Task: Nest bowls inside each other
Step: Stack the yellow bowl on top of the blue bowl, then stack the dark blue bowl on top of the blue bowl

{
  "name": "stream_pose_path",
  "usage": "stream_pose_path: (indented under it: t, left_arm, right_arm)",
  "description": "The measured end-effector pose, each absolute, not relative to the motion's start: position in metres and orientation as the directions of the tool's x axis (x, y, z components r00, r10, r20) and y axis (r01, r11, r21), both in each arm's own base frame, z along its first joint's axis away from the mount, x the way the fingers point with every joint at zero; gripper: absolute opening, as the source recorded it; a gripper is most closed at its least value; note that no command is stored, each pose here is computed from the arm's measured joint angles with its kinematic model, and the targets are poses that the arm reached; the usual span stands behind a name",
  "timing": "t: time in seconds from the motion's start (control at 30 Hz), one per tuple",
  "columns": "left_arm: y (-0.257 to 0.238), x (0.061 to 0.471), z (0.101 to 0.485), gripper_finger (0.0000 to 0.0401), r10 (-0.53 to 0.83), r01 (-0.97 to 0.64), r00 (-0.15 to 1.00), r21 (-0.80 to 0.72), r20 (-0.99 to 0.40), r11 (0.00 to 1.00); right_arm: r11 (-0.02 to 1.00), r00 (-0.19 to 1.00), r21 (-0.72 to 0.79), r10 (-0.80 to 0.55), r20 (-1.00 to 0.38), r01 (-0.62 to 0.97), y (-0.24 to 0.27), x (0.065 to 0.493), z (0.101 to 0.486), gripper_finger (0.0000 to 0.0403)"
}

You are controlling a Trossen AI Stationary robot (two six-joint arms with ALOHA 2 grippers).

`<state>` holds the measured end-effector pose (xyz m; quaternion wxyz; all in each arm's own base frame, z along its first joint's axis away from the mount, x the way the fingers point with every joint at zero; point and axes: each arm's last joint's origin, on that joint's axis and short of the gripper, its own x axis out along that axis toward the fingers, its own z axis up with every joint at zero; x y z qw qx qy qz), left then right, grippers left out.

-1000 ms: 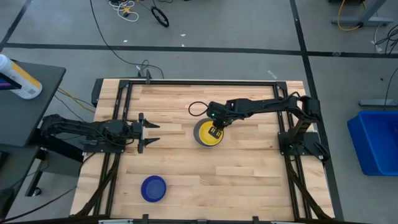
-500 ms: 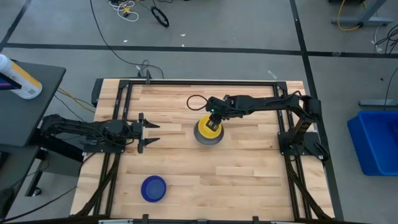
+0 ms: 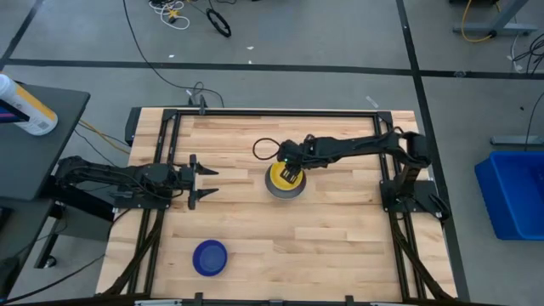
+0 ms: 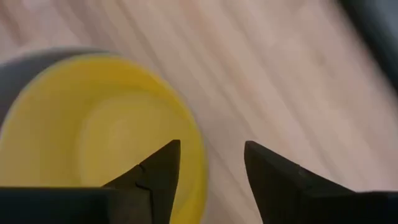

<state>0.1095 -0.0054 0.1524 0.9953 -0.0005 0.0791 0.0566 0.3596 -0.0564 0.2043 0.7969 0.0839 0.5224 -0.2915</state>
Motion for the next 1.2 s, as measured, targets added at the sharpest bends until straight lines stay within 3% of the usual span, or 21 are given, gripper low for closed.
stream_pose_path:
  t: [0.2,0.27,0.4,0.47,0.97,1.1,1.2]
  left_arm:
    - [-0.005,0.109,0.152,0.0277,0.111,-0.111,0.981,0.008,-0.158,0.994]
    - [-0.006,0.109,0.152,0.0277,0.11,-0.11,0.981,0.008,-0.158,0.994]
    - [-0.006,0.109,0.152,0.0277,0.11,-0.11,0.981,0.008,-0.158,0.994]
    - [-0.005,0.109,0.152,0.0277,0.111,-0.111,0.981,0.008,-0.158,0.994]
    - [-0.006,0.109,0.152,0.0277,0.107,-0.109,0.981,0.002,-0.159,0.994]
    - [-0.005,0.109,0.152,0.0277,0.112,-0.112,0.981,0.004,-0.158,0.994]
    - [-0.005,0.109,0.152,0.0277,0.112,-0.112,0.981,0.009,-0.158,0.994]
  right_arm:
    - [0.775,0.36,-0.231,-0.507,-0.783,0.588,-0.047,0.361,0.242,0.018]
    - [0.777,0.359,-0.232,-0.505,-0.785,0.586,-0.047,0.36,0.243,0.0146]
    - [0.788,0.362,-0.22,-0.487,-0.795,0.575,-0.046,0.362,0.239,0.0026]
    - [0.788,0.347,-0.241,-0.493,-0.798,0.567,-0.043,0.361,0.233,0.0009]
    - [0.715,0.282,-0.341,-0.598,-0.75,0.611,-0.037,0.371,0.188,0.0001]
    - [0.704,0.33,-0.331,-0.627,-0.706,0.628,-0.025,0.373,0.2,0.0001]
    - [0.78,0.465,-0.217,-0.544,-0.699,0.587,-0.008,0.38,0.214,0.0001]
